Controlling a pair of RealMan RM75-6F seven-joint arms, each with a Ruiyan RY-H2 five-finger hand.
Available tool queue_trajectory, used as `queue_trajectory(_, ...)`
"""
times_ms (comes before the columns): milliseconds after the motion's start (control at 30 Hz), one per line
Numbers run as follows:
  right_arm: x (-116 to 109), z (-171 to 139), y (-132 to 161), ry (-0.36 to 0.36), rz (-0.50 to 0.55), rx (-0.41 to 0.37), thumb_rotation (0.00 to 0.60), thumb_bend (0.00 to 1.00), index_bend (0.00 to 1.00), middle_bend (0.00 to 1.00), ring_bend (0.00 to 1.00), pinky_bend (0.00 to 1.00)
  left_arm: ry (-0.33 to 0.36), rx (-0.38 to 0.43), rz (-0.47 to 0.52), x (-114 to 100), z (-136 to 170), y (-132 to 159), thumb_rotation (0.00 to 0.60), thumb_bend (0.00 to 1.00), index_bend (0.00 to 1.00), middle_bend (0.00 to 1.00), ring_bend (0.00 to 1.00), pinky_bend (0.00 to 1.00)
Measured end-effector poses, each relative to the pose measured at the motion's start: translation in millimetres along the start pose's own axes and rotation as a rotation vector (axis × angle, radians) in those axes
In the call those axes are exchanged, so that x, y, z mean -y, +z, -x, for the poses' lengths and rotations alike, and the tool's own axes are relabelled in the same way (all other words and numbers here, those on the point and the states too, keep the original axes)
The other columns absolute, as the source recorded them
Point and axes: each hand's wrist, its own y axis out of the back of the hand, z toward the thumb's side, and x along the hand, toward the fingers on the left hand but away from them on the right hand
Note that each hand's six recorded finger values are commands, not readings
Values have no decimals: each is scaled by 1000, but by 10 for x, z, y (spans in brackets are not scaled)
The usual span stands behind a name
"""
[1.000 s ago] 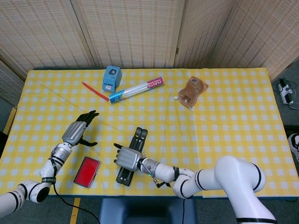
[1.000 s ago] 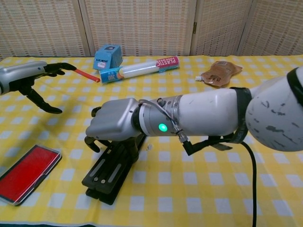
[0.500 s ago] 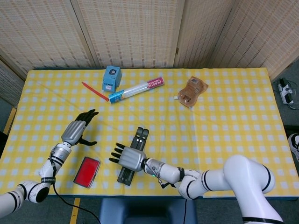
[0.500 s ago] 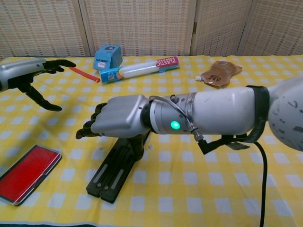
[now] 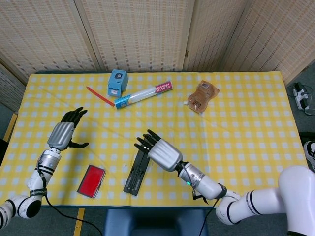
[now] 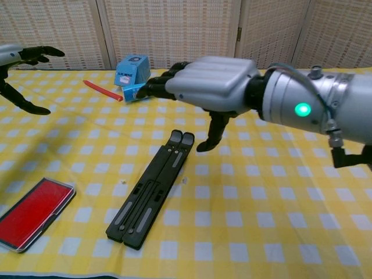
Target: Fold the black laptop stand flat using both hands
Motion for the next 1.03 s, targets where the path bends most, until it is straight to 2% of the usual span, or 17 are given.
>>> queue_trajectory(233,-25,-764,-646,-57,54,250,600,207,0,96,86,15,81,-73,-85,-218,238,-216,600,135,0,0,0,0)
queue_trajectory(533,164,-1725,-1174,-95,179,513,600,207,0,72,63,15,155,-153,-126,-315,778,-443,600,135,0,0,0,0)
queue_trajectory(833,399,-2663,-1416,-144,281,719,600,207,0,56,48,14,191,-211,-149,-252,1380,-531,600,134,0,0,0,0)
queue_trajectory(1033,463,-3026,-1473,-186,337,784,600,208,0,54,38,2,196,-239,-161,-193,1717,-551,600,135,0,0,0,0)
